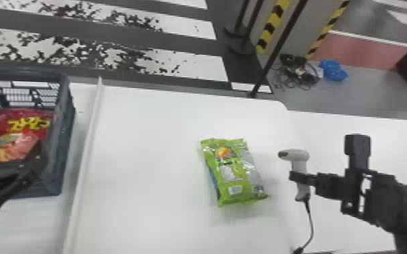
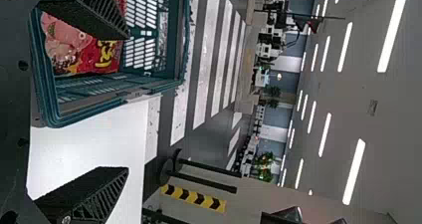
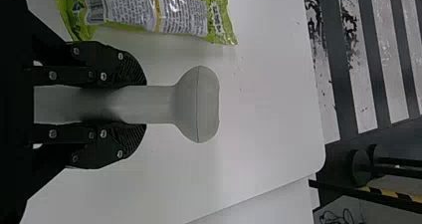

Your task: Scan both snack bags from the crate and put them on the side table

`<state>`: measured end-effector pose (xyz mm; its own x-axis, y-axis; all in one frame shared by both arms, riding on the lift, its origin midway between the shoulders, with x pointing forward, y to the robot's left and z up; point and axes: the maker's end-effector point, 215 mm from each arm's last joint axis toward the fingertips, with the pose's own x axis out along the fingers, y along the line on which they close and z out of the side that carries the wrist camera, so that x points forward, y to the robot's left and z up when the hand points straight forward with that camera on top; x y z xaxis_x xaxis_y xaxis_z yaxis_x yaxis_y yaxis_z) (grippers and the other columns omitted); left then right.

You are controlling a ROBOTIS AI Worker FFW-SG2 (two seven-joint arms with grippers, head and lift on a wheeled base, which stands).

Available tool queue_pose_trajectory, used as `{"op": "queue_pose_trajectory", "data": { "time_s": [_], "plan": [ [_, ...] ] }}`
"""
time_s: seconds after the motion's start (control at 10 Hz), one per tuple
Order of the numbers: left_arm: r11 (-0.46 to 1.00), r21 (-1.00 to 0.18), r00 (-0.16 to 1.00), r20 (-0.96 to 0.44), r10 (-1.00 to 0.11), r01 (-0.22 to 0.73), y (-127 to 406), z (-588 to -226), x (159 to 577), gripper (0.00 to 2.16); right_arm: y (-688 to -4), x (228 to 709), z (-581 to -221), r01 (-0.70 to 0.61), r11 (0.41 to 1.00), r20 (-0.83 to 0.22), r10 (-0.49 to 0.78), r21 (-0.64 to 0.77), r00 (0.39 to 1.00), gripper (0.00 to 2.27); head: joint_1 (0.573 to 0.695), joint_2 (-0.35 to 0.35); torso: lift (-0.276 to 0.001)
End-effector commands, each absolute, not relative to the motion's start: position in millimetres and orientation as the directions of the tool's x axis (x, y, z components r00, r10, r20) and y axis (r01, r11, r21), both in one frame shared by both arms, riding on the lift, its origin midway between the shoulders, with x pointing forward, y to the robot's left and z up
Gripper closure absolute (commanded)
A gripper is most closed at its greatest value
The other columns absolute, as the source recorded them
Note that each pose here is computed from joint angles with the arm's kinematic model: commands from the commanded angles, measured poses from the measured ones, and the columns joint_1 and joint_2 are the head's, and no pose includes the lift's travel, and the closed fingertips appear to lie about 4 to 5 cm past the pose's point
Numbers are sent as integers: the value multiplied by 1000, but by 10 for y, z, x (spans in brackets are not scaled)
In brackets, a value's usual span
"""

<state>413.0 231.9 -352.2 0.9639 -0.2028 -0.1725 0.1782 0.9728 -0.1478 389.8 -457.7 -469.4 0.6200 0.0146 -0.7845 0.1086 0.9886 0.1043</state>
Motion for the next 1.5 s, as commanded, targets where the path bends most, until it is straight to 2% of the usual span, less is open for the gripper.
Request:
{"op": "queue_pose_trajectory", "data": {
  "time_s": [0.0, 0.2, 0.5, 0.9, 1.0, 1.1, 1.2, 1.3, 1.4],
  "plan": [
    [973, -148, 964, -173, -202, 178, 2320, -3525, 4128, 49, -4767, 4080, -4797, 113, 991, -799, -8, 74, 601, 2250, 695, -301, -87],
    [973, -148, 964, -172, -203, 178, 2317, -3515, 4125, 49, -4863, 4397, -4904, 89, 996, -783, -33, 29, 622, 2250, 695, -327, -87],
    [973, -149, 964, -174, -201, 176, 2324, -3527, 4115, 49, -4867, 4680, -5051, 69, 998, -762, -44, 1, 646, 2246, 695, -324, -87],
    [973, -149, 963, -177, -201, 175, 2324, -3540, 4104, 49, -4819, 4806, -5233, 53, 998, -763, -56, -28, 644, 2236, 695, -306, -87],
    [973, -149, 964, -176, -201, 176, 2323, -3531, 4105, 49, -4811, 4802, -5245, 52, 998, -765, -56, -29, 642, 2172, 695, -306, -87],
    [973, -149, 963, -176, -203, 177, 2320, -3531, 4104, 49, -4816, 4798, -5251, 54, 998, -765, -58, -30, 641, 2040, 695, -305, -87],
    [973, -149, 964, -176, -201, 176, 2323, -3531, 4105, 49, -4831, 4799, -5250, 57, 998, -763, -62, -33, 644, 1774, 695, -305, -87],
    [973, -149, 964, -176, -201, 176, 2323, -3531, 4105, 49, -4858, 4796, -5253, 65, 997, -759, -70, -37, 647, 1430, 695, -307, -87],
    [973, -149, 964, -176, -201, 176, 2323, -3531, 4105, 49, -4865, 4778, -5268, 69, 997, -761, -70, -33, 645, 846, 695, -308, -87]
  ]
}}
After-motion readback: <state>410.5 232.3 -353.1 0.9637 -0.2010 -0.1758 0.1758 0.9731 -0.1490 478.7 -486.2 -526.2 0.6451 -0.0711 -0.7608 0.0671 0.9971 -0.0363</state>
